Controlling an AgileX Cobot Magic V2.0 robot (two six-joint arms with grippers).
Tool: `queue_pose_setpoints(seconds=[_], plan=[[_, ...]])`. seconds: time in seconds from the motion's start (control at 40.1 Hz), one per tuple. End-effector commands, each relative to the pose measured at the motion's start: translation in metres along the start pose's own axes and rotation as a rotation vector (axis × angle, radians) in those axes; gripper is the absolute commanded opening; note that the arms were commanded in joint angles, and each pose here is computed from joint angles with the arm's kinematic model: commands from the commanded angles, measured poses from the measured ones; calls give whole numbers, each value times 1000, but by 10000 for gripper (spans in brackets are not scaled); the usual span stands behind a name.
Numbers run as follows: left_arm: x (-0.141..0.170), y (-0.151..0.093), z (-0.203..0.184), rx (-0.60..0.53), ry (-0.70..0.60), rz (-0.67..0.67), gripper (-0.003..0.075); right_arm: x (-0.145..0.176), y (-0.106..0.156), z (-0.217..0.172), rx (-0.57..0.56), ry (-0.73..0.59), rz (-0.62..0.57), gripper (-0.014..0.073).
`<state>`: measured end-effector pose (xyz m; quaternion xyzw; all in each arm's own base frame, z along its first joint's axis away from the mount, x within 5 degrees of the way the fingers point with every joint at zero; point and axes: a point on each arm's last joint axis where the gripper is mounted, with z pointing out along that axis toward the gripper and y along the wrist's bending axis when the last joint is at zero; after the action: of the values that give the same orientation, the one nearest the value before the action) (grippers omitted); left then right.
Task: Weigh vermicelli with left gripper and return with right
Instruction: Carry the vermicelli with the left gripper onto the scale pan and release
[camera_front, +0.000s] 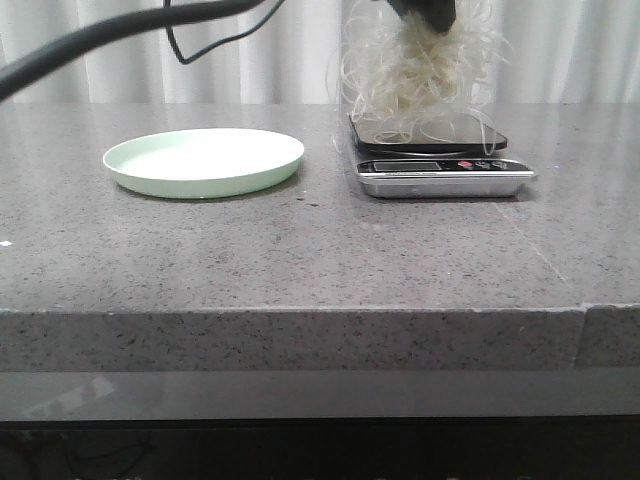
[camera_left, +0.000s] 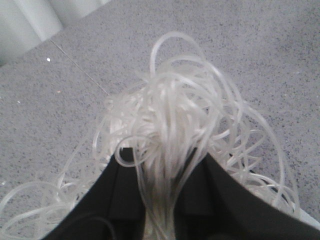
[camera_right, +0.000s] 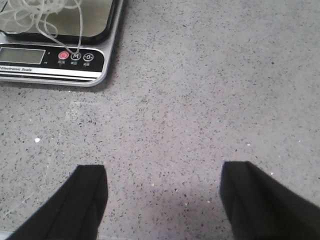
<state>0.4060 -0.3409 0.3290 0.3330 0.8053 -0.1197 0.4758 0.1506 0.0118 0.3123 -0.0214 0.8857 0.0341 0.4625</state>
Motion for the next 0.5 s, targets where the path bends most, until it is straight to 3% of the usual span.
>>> queue_pose_setpoints(seconds=[0.0,0.224,0.324,0.473], plan=[[-39,11,-41,-13,-180,-25,277,-16,1,-5,-4,-99,-4,587],[-31,16,-36,-11,-117,-40,505,-16,1,-5,-4,-97,-4,587],[-30,16,-36,-5,-104,-46,547,-16,1,-5,-4,-98,-4,587],[-27,15,-37,-4,-74,-46,548,-16,1,-5,-4,-98,-4,587]])
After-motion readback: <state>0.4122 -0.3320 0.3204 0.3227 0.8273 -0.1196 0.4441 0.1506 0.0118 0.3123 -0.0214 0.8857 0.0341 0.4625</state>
